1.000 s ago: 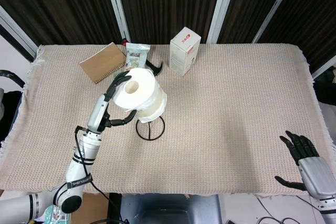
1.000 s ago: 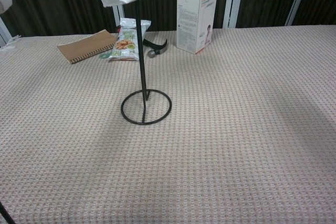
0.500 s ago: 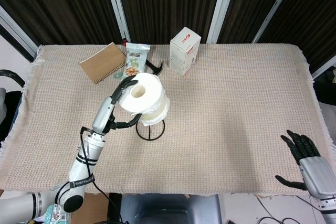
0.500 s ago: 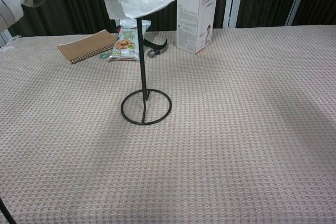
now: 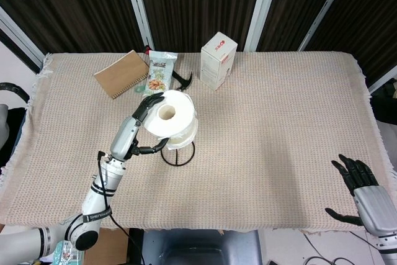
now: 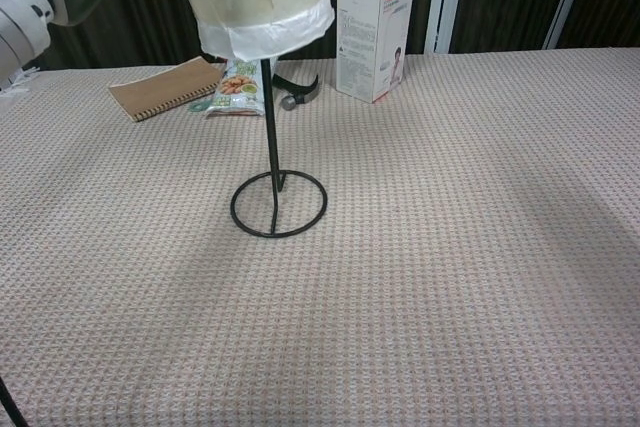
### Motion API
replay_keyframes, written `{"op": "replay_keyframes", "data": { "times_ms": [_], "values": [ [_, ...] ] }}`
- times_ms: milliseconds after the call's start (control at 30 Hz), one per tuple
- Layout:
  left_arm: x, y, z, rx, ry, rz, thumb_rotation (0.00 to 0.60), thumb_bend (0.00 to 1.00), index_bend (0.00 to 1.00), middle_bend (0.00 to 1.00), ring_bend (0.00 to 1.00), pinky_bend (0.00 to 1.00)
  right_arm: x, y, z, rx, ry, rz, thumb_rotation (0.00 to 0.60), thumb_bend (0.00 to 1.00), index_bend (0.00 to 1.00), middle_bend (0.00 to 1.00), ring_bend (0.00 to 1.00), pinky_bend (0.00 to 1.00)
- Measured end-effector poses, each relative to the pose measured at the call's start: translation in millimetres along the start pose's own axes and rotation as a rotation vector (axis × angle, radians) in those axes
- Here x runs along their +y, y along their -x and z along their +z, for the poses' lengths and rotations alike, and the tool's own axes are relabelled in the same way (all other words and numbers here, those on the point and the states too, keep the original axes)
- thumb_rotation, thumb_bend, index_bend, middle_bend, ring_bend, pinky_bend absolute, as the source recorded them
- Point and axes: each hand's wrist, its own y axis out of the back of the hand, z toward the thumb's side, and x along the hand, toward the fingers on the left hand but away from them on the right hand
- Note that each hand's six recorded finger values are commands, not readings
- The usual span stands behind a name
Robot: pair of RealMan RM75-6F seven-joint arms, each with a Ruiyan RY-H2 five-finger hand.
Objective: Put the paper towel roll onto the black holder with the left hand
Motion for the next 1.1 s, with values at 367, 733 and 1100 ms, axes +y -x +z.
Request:
{"op": "replay_keyframes", "data": {
  "times_ms": [367,733,1100],
  "values": [
    [8,7,7,-0.032,-0.006,0.009,0.6,0.41,0.03,0.08,0.0,0.08,-2,0,1,0.003,-0.004,0.003,0.6,0.06,0.0,0.0,0.0,0.0],
    [4,10,1,-0.004,-0.035,-0.024,0.6,0.38,0.0,0.0,0.0,0.04,0,-2,1,0.004,0.0,-0.004,0.6,0.06,0.0,0.0,0.0,0.0],
    [10,11,3,-0.004,-0.019,-0.016,0.6,0.37,0.0,0.0,0.0,0.03,-1,-1,2,0.005,-0.003,0.001,0.6,0.06,0.0,0.0,0.0,0.0]
  ]
}}
